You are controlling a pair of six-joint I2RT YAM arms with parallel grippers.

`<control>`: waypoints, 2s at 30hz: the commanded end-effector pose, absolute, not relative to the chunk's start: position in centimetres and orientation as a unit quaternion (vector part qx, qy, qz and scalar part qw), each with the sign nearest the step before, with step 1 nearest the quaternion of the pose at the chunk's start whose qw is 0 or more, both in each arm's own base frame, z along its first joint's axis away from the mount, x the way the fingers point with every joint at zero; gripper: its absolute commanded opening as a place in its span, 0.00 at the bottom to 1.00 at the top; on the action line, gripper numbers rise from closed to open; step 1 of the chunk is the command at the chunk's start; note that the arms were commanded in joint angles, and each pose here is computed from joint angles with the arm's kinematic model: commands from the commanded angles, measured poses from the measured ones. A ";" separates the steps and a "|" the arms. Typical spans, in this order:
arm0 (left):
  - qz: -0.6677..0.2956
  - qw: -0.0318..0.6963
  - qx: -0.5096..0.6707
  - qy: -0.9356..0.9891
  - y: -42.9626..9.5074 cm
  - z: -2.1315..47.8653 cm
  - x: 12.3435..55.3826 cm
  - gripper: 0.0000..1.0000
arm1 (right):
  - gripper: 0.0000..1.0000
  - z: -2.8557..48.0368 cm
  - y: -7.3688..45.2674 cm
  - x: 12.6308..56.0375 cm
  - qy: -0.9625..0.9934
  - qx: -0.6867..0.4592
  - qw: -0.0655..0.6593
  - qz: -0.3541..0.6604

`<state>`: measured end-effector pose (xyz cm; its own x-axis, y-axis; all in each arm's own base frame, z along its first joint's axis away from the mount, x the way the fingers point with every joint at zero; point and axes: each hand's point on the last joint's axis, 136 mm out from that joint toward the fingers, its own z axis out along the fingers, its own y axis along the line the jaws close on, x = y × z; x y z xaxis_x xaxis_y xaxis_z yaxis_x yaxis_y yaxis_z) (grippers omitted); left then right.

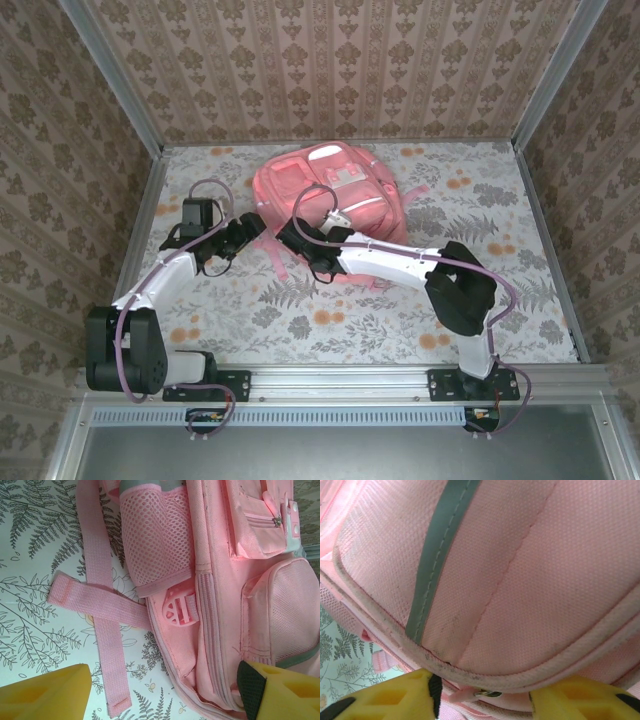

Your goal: Pack the student bag

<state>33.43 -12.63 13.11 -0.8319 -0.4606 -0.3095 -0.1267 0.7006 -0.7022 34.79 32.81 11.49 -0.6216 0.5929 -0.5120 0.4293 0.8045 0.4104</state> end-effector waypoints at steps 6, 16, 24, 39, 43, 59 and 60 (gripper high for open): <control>-0.358 0.233 -0.156 0.890 -12.7 12.8 33.6 0.79 | 0.39 10.4 32.1 35.3 0.897 0.294 0.314 0.101; -0.371 0.231 -0.147 0.887 -13.3 13.2 33.7 0.79 | 0.16 11.2 31.3 34.2 0.907 0.271 0.305 0.099; -0.416 0.231 -0.107 0.873 -15.8 15.0 33.6 0.79 | 0.14 11.3 32.3 34.3 0.925 0.204 0.299 0.115; -0.464 0.208 -0.091 0.856 -18.8 15.8 34.0 0.74 | 0.10 11.7 32.5 34.7 0.928 0.165 0.312 0.118; -0.481 0.193 -0.081 0.851 -20.4 15.9 34.5 0.68 | 0.03 12.8 33.1 34.6 0.931 0.111 0.319 0.137; -0.483 0.150 -0.077 0.859 -24.3 14.1 37.0 0.47 | 0.00 13.7 34.2 34.5 0.927 0.022 0.308 0.212; -0.481 0.146 -0.080 0.861 -24.4 13.8 37.1 0.47 | 0.00 13.7 34.2 34.6 0.927 0.022 0.308 0.213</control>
